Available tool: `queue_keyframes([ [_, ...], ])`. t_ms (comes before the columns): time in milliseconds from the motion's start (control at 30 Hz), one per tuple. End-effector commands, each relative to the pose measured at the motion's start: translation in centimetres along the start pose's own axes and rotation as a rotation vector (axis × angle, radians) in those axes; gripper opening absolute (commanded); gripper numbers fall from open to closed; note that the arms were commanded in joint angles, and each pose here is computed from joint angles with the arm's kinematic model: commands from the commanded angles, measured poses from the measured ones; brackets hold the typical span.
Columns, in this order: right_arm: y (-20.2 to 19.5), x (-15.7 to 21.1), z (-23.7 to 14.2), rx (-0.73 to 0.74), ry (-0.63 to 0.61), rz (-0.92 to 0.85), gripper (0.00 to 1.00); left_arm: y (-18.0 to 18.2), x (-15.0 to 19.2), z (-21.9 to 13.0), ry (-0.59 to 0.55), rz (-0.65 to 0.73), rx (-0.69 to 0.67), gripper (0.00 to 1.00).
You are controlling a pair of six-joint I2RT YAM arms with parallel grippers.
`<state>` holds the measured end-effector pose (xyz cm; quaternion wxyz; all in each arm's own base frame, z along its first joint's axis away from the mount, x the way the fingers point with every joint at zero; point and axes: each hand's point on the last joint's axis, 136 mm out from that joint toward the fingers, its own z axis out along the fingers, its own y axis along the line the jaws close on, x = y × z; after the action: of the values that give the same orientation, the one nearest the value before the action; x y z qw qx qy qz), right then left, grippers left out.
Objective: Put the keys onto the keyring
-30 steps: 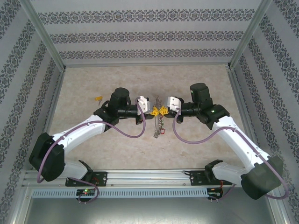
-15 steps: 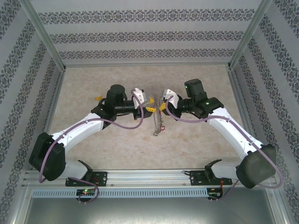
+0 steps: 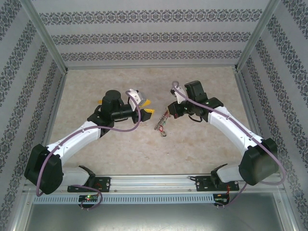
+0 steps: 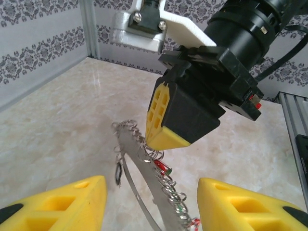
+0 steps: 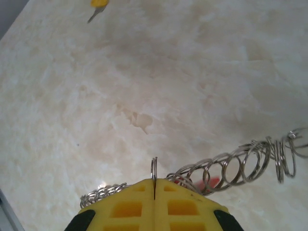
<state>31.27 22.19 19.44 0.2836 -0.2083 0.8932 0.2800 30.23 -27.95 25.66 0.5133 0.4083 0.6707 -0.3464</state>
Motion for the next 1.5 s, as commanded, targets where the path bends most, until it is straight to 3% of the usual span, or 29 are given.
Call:
queue_keyframes([
  [0, -0.1, -2.8, -1.0, 0.047, -0.083, 0.223, 0.00, 0.5, 0.2, -0.5, 0.001, -0.010, -0.039, 0.53],
  [333, 0.3, -1.2, 1.4, -0.018, 0.035, 0.860, 0.00, 1.3, 1.1, -0.3, 0.080, 0.040, -0.072, 0.53],
  [567, 1.1, -0.9, 2.0, -0.064, 0.098, 1.110, 0.00, 1.0, 3.1, 0.5, 0.135, 0.058, -0.064, 0.51],
  [867, 1.6, 1.8, 3.6, -0.090, 0.252, 1.222, 0.00, 1.1, 4.9, 2.7, 0.158, 0.082, -0.026, 0.48],
  [1133, 1.7, 2.2, 4.0, -0.104, 0.262, 1.267, 0.00, 0.6, 7.2, 5.3, 0.185, 0.085, 0.028, 0.45],
  [1367, 2.2, 2.1, 4.2, -0.147, 0.282, 1.279, 0.00, -0.9, 8.2, 5.9, 0.143, 0.092, 0.109, 0.45],
  [1467, 2.4, 2.0, 4.3, -0.163, 0.292, 1.281, 0.00, -1.3, 9.0, 5.8, 0.163, 0.128, 0.131, 0.35],
])
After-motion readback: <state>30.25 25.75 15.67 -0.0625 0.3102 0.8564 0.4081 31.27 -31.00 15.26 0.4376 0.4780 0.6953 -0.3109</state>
